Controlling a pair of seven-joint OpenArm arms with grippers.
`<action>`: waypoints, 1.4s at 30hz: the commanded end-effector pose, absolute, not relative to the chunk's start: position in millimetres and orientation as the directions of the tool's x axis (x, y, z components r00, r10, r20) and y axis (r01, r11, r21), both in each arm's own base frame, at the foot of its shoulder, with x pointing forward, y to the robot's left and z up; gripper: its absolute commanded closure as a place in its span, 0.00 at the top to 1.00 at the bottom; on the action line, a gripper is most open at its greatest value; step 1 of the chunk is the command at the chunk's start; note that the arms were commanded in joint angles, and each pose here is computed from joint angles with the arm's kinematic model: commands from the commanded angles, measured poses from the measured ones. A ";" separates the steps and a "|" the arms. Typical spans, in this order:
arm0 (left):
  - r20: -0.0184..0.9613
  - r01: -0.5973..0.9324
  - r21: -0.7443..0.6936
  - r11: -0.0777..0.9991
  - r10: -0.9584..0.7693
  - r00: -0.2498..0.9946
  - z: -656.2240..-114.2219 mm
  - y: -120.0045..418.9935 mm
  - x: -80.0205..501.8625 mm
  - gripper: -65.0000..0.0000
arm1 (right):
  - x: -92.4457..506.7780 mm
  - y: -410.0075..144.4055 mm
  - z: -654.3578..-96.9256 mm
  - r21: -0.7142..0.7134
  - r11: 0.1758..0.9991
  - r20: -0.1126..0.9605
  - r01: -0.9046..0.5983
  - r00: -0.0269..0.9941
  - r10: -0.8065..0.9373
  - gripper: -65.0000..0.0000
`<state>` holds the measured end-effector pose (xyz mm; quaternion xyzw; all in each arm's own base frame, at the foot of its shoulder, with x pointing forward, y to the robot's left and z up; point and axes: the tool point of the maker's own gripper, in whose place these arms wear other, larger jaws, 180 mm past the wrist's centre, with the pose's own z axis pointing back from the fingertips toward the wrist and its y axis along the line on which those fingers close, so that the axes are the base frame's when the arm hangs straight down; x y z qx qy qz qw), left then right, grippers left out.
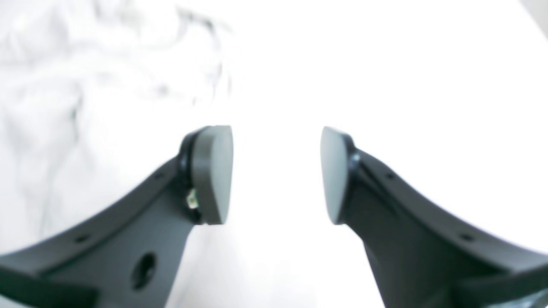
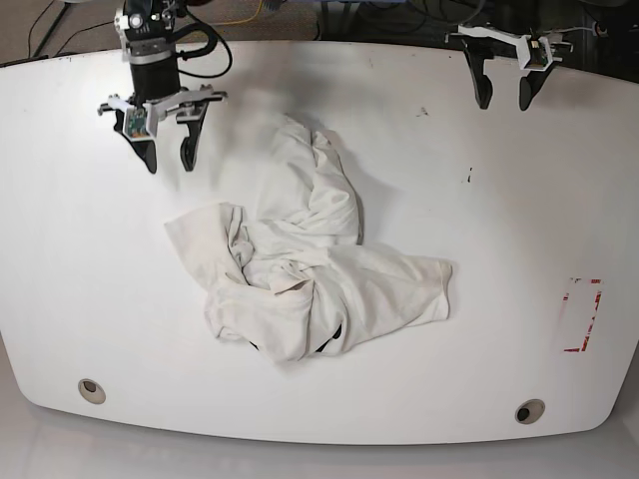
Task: Layout the t-shirt on the table in an organized manner, then fold the t-shirt properly
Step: 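Lower the right gripper onto the crumpled white t-shirt and pinch it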
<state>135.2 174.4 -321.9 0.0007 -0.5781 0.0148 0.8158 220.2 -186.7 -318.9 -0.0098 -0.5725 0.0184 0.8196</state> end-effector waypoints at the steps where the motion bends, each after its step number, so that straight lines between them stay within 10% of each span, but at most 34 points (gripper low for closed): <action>1: 0.956 -0.002 -0.033 0.999 0.033 0.291 -312.7 165.4 139.8 0.55 | 241.0 -192.0 -301.5 -0.078 0.996 0.950 -0.042 0.300 0.087 0.52; 42: 0.962 0.021 -0.054 0.998 0.047 0.269 -311.9 155.8 157.6 0.55 | 436.1 -160.3 -354.9 0.087 0.982 0.846 -0.169 0.533 0.017 0.52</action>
